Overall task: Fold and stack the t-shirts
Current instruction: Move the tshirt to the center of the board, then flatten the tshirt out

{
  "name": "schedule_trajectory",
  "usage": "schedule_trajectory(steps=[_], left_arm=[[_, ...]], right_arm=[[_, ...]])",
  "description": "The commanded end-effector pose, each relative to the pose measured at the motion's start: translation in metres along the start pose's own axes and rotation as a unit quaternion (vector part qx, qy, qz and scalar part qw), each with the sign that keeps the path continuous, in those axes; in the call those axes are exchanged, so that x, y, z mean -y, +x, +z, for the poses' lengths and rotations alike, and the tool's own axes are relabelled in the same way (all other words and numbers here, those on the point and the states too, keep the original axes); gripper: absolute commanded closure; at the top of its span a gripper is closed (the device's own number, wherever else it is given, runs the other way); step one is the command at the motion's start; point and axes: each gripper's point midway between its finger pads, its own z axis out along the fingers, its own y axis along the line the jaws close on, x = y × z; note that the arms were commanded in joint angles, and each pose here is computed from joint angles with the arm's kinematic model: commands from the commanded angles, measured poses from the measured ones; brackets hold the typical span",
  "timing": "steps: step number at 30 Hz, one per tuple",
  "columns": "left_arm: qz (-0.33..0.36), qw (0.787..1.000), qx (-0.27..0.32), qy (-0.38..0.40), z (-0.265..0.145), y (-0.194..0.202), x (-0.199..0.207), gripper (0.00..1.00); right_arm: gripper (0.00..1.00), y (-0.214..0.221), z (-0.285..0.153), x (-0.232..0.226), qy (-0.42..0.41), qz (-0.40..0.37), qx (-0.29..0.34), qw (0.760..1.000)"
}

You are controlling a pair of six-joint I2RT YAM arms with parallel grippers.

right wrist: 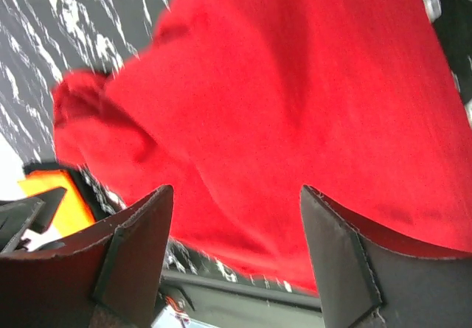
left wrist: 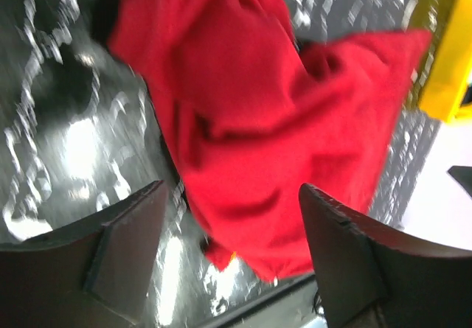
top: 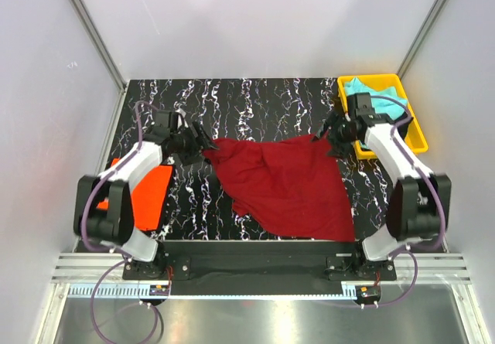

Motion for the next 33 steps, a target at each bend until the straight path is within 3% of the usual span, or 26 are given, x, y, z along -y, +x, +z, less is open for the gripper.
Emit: schedule_trajectory(steps=[1,6,19,27,31,32,33], left_arm=[[0.039,0.998,0.025,0.035,0.017,-0.035,0.020,0.21],[0.038,0.999,0.010,0.019,0.052,-0.051,0.013,0.21],[0.034,0.999,-0.016,0.006,0.080,-0.059,-0.003,0.26],[0.040,0.999,-0.021,-0.006,0.092,-0.061,-0.013,0.28],[0.039,0.999,-0.021,-0.007,0.096,-0.065,-0.015,0.39],[0.041,0.999,-0.019,-0.007,0.096,-0.068,-0.016,0.45],[0.044,0.999,-0.014,-0.006,0.096,-0.072,-0.014,0.57]], right_arm=[[0.23,-0.045,0.023,-0.023,-0.009,-0.018,0.043,0.999],[0.25,-0.072,0.077,-0.007,0.050,-0.039,0.035,0.997],[0.28,-0.120,0.130,0.008,0.123,-0.051,0.067,0.989],[0.31,-0.117,0.158,0.017,0.137,-0.021,0.052,0.989],[0.39,-0.122,0.158,0.025,0.156,-0.029,0.063,0.985],[0.46,-0.122,0.160,0.026,0.156,-0.032,0.061,0.985],[0.50,-0.124,0.163,0.025,0.155,-0.033,0.061,0.986]])
